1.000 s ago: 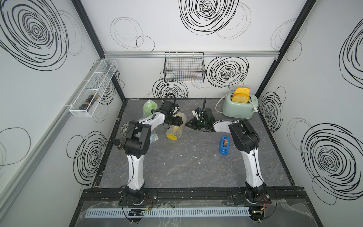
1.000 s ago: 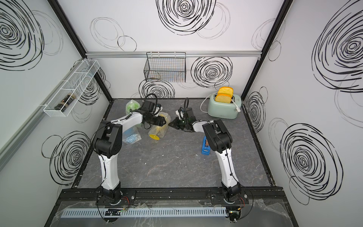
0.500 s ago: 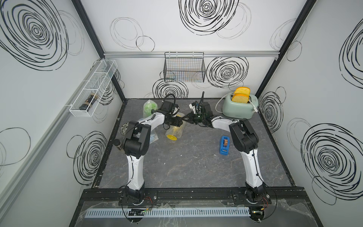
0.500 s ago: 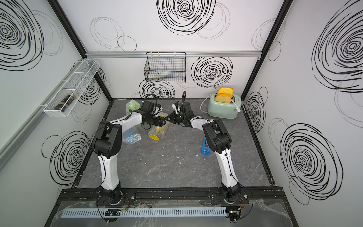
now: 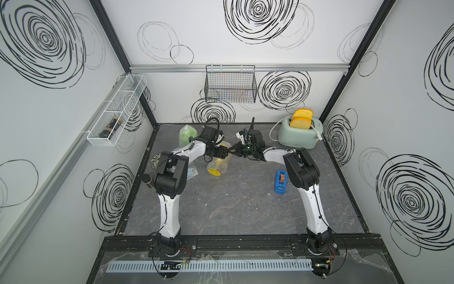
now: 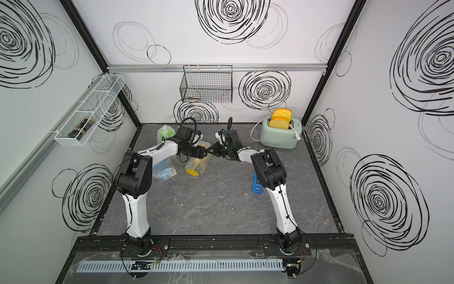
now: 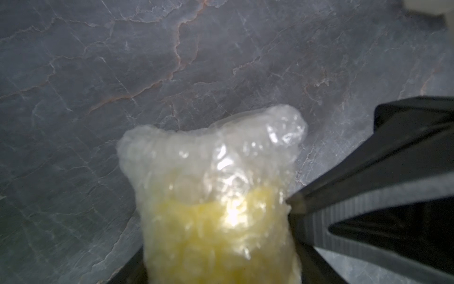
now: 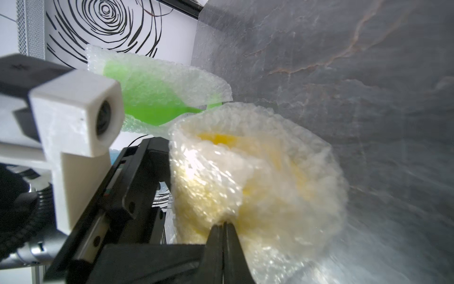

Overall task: Wrap wine glasses in bubble wrap
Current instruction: Adjust the bubble wrap at the center of the board, then pick up the bubble wrap from the center of the board.

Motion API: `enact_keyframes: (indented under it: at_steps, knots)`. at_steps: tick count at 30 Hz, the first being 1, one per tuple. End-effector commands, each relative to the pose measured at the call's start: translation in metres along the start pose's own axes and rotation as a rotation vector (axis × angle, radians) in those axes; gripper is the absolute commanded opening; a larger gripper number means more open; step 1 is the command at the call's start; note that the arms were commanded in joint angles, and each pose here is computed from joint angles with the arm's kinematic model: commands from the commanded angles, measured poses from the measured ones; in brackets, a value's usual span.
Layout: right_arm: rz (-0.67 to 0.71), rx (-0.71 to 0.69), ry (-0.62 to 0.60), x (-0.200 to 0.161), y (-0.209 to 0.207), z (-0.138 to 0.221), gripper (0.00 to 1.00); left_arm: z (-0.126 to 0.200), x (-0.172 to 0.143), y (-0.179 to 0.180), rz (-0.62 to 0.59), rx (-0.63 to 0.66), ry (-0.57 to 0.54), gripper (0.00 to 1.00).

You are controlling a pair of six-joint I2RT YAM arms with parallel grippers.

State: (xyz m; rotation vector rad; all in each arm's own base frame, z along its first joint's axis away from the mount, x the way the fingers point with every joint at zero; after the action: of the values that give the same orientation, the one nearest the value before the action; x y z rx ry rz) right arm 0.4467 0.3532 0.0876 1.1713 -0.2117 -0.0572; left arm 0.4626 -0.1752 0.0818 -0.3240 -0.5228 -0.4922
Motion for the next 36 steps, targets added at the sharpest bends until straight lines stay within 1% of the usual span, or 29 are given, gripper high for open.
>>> enact_keyframes:
  at_steps: [1, 10, 15, 18, 23, 28, 30, 31, 32, 34, 36]
  knots:
    - [-0.036, -0.032, 0.017, -0.01, -0.004, 0.009, 0.07, -0.008, -0.024, -0.007, 0.008, -0.026, 0.088, 0.59]
    - [-0.044, -0.027, 0.055, -0.015, -0.007, -0.005, 0.07, -0.008, -0.024, -0.009, 0.004, -0.029, 0.09, 0.59]
    - [-0.008, -0.047, 0.013, -0.006, 0.006, 0.018, 0.08, -0.002, -0.021, -0.01, 0.008, -0.038, 0.074, 0.59]
    - [-0.005, -0.044, -0.016, -0.007, 0.008, 0.036, 0.1, 0.012, -0.01, -0.018, 0.021, -0.079, 0.019, 0.59]
    - [0.03, -0.043, -0.057, -0.011, 0.016, 0.062, 0.16, 0.045, 0.01, -0.033, 0.026, -0.173, -0.112, 0.57]
    - [0.053, -0.029, -0.108, -0.009, 0.026, 0.09, 0.18, 0.084, 0.025, -0.038, -0.016, -0.207, -0.293, 0.57]
    - [0.066, -0.036, -0.138, -0.006, 0.03, 0.1, 0.19, 0.101, 0.03, -0.037, -0.071, -0.182, -0.413, 0.56]
    - [0.065, -0.037, -0.143, -0.006, 0.03, 0.103, 0.2, 0.109, 0.031, -0.036, -0.088, -0.175, -0.471, 0.58]
    - [0.063, -0.036, -0.149, -0.003, 0.032, 0.106, 0.21, 0.119, 0.033, -0.04, -0.12, -0.193, -0.57, 0.57]
    - [0.05, -0.044, -0.152, 0.0, 0.032, 0.108, 0.23, 0.136, 0.032, -0.046, -0.2, -0.194, -0.748, 0.49]
    - [0.043, -0.045, -0.147, 0.002, 0.035, 0.107, 0.25, 0.156, 0.028, -0.06, -0.33, -0.197, -0.939, 0.49]
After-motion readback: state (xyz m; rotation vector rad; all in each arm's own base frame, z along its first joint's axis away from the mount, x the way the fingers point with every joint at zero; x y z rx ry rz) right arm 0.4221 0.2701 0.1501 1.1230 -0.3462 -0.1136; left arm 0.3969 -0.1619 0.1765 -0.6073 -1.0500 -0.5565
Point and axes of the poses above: each gripper's point midway between its finger pads, its own z axis back along the fingers, its own y axis along the line the jaws close on, x = y × z, the point moved 3 cm from there along z, back along the fingers, and after that the axes turned 11 degrees about -z, right-handed, at the moved point
